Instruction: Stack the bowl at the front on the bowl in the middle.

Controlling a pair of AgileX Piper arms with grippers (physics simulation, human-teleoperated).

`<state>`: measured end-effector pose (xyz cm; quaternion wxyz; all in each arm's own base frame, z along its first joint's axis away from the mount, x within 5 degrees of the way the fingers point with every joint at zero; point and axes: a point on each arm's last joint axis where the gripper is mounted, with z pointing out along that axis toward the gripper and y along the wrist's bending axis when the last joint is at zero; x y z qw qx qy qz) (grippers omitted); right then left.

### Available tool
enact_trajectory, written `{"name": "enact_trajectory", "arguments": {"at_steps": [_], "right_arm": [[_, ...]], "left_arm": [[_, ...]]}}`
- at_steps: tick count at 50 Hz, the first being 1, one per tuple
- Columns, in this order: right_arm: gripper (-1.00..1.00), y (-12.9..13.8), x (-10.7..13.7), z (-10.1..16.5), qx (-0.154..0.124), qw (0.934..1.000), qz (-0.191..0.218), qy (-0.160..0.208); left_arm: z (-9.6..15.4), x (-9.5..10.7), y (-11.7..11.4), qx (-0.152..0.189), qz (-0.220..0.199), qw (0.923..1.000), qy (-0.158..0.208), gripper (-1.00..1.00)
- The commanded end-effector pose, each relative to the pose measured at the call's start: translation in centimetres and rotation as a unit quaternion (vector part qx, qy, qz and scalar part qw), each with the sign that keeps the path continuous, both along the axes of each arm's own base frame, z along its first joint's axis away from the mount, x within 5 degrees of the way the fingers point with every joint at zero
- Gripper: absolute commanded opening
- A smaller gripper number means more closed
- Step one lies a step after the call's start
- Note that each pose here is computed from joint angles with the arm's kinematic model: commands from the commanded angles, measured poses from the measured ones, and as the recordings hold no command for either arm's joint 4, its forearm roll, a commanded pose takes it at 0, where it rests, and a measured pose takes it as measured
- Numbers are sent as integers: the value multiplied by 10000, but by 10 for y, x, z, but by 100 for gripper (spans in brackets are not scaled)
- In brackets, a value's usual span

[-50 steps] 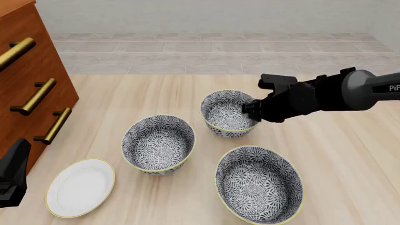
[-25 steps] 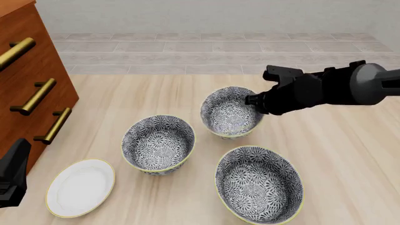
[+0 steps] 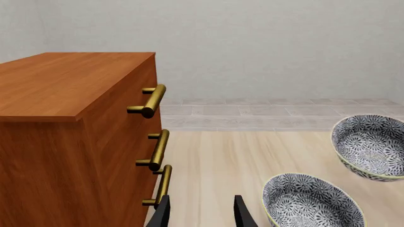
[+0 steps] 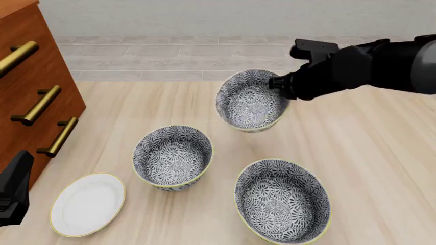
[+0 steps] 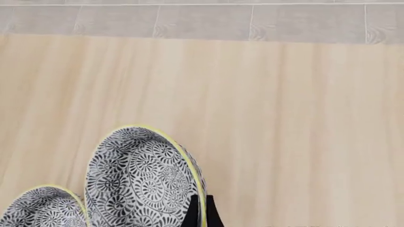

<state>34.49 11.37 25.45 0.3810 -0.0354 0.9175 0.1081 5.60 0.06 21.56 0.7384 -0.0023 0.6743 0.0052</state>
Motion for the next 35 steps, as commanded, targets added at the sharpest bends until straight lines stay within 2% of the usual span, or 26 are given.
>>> {"name": "enact_trajectory", "arguments": {"at_steps": [1,3,4,10,35], "right_arm": [[-100,12,-15,21,158,9997,138,-92],[-100,14,-15,23,31,9996,276,-107],[-100,16,-19,24,138,9996,232,-115],[-100,27,-30,32,189,9990,403,-108],[-100,49,-57,69,249,9955,883,-233]], "left_arm": [[0,0,0,-12,2,10000,15,100],[0,0,0,-10,3,10000,15,100],[0,0,0,-12,2,10000,15,100],[0,0,0,-13,2,10000,15,100],[0,0,0,-12,2,10000,16,100]]}}
